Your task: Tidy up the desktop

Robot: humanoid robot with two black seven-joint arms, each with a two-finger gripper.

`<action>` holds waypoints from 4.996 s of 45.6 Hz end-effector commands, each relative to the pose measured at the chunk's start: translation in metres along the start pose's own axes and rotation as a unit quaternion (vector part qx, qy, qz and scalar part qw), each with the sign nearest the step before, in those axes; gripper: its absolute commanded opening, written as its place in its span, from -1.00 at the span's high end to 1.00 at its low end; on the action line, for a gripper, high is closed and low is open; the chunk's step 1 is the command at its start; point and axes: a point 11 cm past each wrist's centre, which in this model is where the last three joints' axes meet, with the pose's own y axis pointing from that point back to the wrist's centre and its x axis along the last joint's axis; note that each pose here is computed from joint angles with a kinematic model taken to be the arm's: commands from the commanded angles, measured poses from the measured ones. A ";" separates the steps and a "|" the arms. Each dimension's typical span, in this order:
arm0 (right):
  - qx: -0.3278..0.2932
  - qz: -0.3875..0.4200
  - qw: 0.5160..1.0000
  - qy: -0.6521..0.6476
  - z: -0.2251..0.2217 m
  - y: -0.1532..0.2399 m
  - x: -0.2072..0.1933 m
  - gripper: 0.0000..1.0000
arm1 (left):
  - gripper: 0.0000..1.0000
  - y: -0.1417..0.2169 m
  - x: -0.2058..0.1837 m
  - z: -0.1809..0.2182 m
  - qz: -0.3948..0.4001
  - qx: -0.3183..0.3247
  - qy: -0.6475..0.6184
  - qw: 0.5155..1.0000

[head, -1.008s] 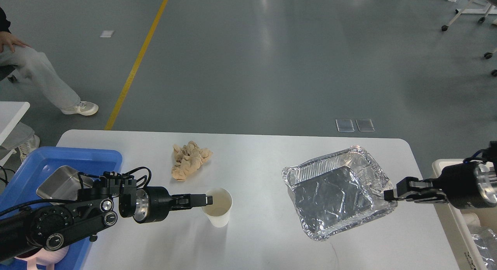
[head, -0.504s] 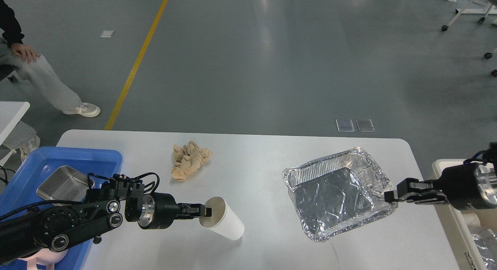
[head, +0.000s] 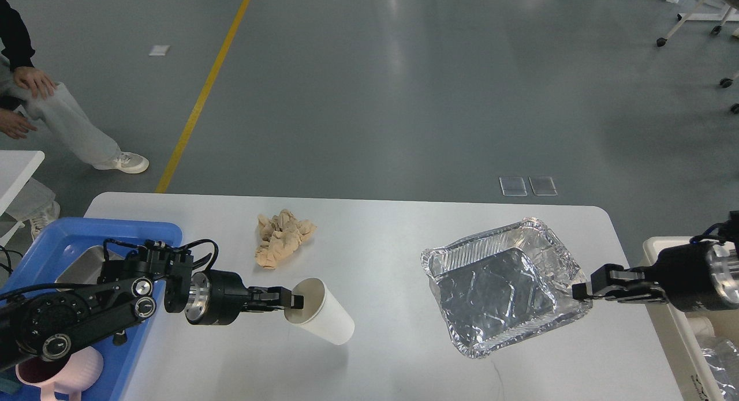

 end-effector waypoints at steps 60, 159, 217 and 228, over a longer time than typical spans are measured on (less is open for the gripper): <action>0.007 0.003 1.000 0.007 -0.006 -0.003 0.004 1.00 | 0.80 0.149 0.115 0.095 0.071 -0.038 -0.076 0.994; 0.018 -0.001 1.000 0.013 -0.013 -0.007 0.005 1.00 | -0.93 0.435 0.123 0.012 0.457 -0.188 0.259 0.830; 0.016 -0.004 1.000 0.009 -0.010 -0.009 0.002 1.00 | -0.93 0.360 0.077 -0.074 0.317 0.124 0.277 0.898; 0.017 -0.008 1.000 0.010 -0.011 -0.012 0.001 1.00 | -0.93 0.301 0.093 -0.070 0.278 0.105 0.268 0.917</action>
